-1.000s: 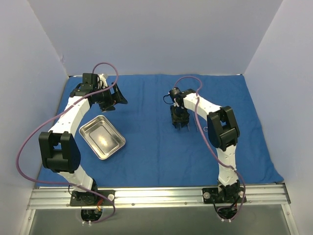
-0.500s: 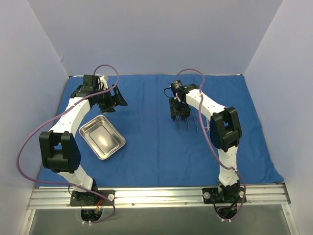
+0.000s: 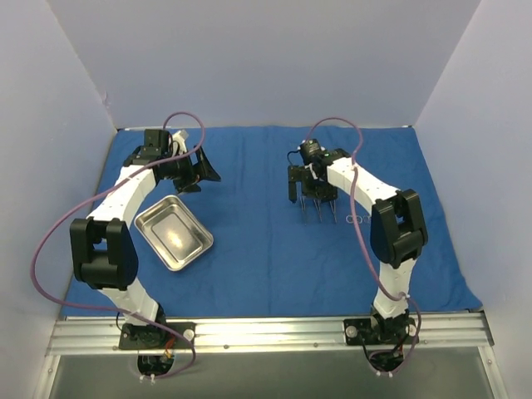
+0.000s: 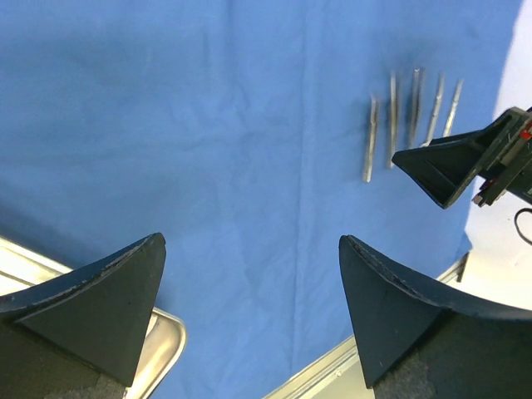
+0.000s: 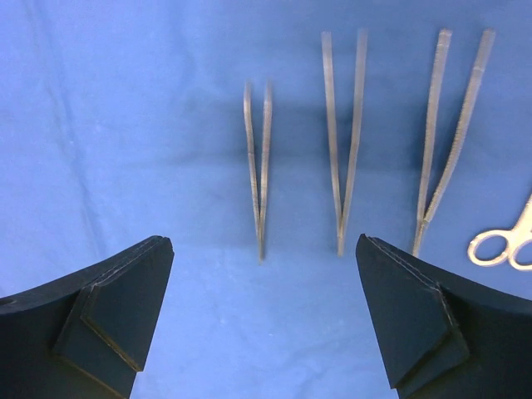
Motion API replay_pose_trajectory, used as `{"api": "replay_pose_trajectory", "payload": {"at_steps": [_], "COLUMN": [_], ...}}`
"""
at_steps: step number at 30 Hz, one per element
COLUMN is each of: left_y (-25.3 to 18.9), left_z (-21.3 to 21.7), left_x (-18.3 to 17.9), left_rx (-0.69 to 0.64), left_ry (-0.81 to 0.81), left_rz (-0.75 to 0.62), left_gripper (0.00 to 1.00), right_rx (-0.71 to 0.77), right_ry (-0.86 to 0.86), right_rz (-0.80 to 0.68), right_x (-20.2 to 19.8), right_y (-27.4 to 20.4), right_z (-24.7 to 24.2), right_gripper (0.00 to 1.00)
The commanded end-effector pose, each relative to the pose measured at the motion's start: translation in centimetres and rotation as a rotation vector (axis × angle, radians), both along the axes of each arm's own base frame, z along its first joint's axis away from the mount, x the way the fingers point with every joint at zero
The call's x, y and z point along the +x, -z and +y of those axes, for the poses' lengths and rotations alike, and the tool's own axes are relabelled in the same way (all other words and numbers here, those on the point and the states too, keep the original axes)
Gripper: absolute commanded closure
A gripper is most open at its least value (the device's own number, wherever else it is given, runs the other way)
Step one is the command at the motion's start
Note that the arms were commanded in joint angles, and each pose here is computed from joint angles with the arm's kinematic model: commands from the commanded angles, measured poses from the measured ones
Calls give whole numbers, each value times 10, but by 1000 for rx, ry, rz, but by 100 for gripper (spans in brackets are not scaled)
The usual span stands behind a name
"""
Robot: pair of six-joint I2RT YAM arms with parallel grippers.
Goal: Open and lay out the surgical kit
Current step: Reset both arms
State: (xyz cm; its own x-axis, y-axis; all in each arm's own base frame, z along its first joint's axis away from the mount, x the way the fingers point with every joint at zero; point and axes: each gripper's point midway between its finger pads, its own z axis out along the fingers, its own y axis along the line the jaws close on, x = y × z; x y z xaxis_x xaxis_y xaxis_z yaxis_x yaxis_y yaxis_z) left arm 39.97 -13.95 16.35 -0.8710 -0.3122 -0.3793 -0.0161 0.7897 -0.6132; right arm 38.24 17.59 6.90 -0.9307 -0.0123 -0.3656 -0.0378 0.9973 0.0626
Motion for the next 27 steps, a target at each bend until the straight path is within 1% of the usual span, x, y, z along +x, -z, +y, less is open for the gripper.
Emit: {"api": "replay_pose_trajectory", "payload": {"at_steps": [1,2,4,5,6,7,8,9,10,11,12,13,14,15,16,17,18,20,21,22,23,24,25,27], "left_y": [-20,-29,-30,-32,-33,-36,-32,-31,-27,-35,-15,-25,-29,-12,-12,-27,-18,-17,-14,-7,-12,-13,-11,-20], "left_z": [-19,-22,-31,-38,-41,-45,-48,-56,-59,-66,-67,-72,-73,-75,-77,-80,-81,-90,-91,-95,-97,-97,-97,-96], "left_x": [6,8,4,-2,-5,-3,-13,-20,-25,-28,-41,-36,-44,-61,-68,-73,-84,-99,-104,-115,-118,-122,-127,-134], "left_rx": [-84,-102,-120,-136,-146,-154,-156,-166,-179,-233,-256,-323,-357,-385,-404,-437,-435,-449,-457,-472,-503,-519,-545,-582], "left_ry": [43,39,45,48,50,41,44,61,62,62,58,48,50,57,59,68,70,95,102,124,126,125,111,115], "left_rz": [-91,-127,-142,-154,-164,-190,-190,-194,-192,-212,-167,-219,-238,-198,-208,-263,-249,-239,-223,-191,-205,-213,-220,-266], "left_gripper": [6,6,6,6,6,6,6,6,6,6,6,6,6,6,6,6,6,6,6,6,6,6,6,6], "right_rx": [32,65,94,114,117,126,130,160,169,186,233,263,292,345,377,405,446,516,529,551,593,606,622,666], "right_ry": [79,86,84,86,99,134,152,159,177,186,195,221,218,219,226,238,236,249,247,246,236,236,234,247], "right_rz": [-164,-194,-236,-270,-283,-280,-284,-330,-289,-291,-354,-365,-349,-399,-415,-405,-451,-506,-516,-537,-581,-590,-607,-647], "right_x": [15,16,15,13,12,7,3,6,-11,-17,-13,-19,-41,-40,-46,-66,-66,-78,-89,-94,-98,-106,-109,-116], "right_y": [-36,-45,-40,-48,-44,-32,-27,-31,-9,-4,-14,-12,-1,-6,-6,4,-1,-12,-1,-3,-14,-7,-9,-14], "right_z": [-15,-16,-15,-15,-17,-20,-22,-21,-24,-24,-21,-21,-24,-20,-20,-24,-23,-24,-28,-29,-28,-31,-31,-34], "right_gripper": [0,0,0,0,0,0,0,0,0,0,0,0,0,0,0,0,0,0,0,0,0,0,0,0]}}
